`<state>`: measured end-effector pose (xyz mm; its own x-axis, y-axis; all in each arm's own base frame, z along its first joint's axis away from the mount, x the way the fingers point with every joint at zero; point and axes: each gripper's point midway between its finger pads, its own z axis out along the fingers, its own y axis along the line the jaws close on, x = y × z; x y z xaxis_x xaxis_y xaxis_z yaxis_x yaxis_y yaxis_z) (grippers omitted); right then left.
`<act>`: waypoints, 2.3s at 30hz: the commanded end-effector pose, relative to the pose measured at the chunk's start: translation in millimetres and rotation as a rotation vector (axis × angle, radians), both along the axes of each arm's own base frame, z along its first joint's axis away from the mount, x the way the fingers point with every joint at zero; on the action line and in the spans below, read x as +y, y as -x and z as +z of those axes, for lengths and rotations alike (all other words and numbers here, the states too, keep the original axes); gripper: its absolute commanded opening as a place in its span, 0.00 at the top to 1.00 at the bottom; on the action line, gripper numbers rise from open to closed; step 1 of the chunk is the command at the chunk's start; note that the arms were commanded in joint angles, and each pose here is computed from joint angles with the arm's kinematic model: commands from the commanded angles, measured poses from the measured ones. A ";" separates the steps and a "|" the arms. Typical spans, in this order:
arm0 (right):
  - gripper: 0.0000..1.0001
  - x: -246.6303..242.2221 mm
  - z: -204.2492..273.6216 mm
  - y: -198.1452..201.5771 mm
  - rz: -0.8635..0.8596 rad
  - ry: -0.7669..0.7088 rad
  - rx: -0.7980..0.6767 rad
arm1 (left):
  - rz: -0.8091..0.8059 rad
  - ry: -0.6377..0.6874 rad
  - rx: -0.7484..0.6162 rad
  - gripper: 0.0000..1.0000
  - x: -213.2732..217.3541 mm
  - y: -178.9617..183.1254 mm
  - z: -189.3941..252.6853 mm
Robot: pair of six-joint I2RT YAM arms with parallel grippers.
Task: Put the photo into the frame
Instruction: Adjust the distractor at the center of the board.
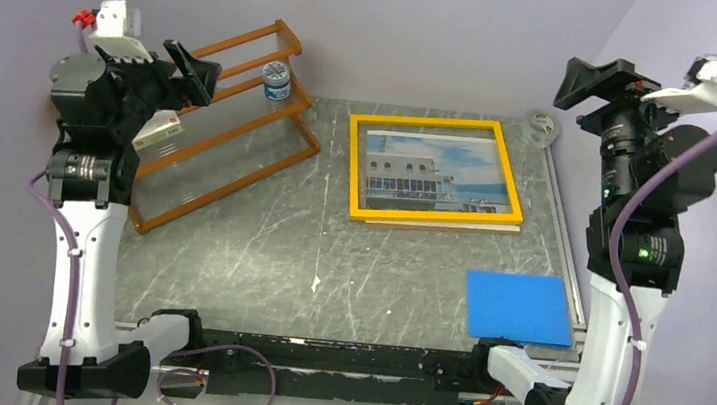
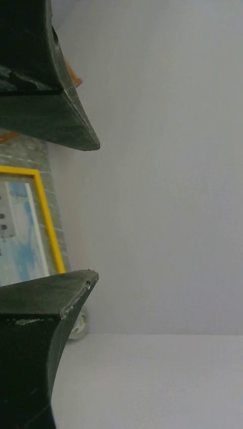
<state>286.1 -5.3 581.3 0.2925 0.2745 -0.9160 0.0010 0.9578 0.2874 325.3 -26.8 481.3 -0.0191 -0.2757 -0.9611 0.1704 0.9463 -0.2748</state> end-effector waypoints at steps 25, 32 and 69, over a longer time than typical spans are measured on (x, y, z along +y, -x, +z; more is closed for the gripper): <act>0.27 46.3 -223.4 -62.6 0.217 -0.310 0.525 | -0.271 -0.068 0.799 0.21 -142.1 -26.5 -319.6; 0.28 53.9 -287.8 -66.9 0.228 -0.383 0.646 | -0.160 -0.184 0.945 0.31 -130.1 -57.8 -390.3; 0.30 68.3 -417.6 -87.6 0.152 -0.303 0.992 | 0.049 -0.322 0.861 0.45 -101.8 -210.5 -453.7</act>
